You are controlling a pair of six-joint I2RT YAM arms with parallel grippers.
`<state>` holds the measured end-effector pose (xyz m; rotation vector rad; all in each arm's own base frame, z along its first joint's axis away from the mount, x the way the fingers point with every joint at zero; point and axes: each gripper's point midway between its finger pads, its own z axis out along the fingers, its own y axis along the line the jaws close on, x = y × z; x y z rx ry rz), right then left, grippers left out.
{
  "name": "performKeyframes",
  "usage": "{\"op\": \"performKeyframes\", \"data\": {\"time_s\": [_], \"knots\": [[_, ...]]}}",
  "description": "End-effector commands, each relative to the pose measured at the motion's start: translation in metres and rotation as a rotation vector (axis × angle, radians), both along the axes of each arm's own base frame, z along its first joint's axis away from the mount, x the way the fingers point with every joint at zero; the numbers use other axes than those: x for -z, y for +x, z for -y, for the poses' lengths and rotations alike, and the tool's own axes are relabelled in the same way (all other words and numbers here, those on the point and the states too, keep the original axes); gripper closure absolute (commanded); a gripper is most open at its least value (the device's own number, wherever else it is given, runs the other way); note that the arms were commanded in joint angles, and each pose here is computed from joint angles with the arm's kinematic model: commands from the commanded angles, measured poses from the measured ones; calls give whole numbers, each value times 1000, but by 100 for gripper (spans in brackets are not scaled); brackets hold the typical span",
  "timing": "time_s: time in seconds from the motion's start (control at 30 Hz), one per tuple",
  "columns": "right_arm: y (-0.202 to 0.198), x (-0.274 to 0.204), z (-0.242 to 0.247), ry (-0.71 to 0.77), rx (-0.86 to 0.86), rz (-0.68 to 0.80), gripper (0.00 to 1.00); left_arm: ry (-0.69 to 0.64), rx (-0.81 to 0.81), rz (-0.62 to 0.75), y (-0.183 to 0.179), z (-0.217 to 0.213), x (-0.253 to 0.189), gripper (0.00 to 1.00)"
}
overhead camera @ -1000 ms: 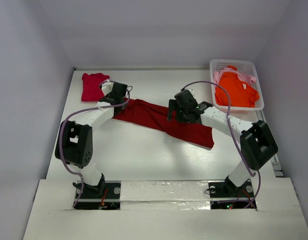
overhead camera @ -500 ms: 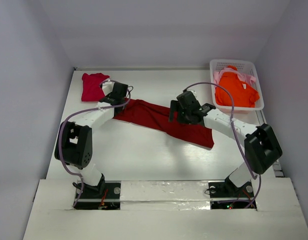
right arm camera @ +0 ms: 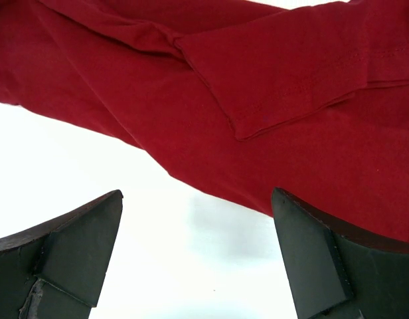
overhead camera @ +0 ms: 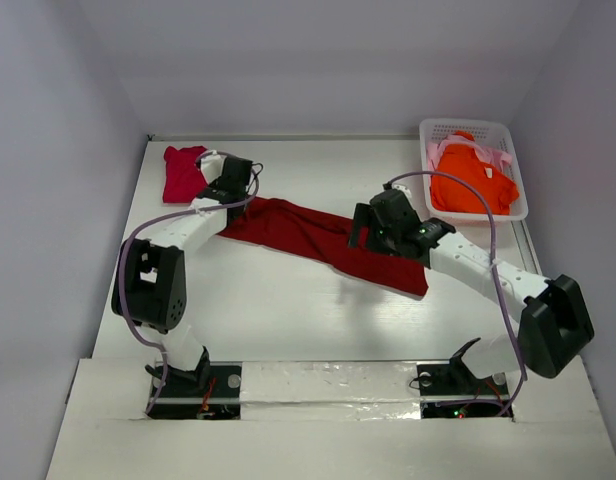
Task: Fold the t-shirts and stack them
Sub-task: Fold the tshirt
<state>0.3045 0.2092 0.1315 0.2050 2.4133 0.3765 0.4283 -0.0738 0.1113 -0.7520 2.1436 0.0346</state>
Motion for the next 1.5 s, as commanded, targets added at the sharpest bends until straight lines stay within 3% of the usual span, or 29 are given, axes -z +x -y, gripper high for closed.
{"op": "performKeyframes", "data": {"time_s": [0.0,0.3,0.57,1.47], "knots": [[2,-3,6,-4,33,10,2,15,-19,69,19,-10,-24,100],[1,3,4,-4,31,-11,2,32,-45,87,37,-40,-25,100],[-2,5,5,6,38,-19,2,3,42,112,59,-23,-28,100],[-14,-1,3,37,41,-16,3,1,163,185,73,-8,-38,100]]}}
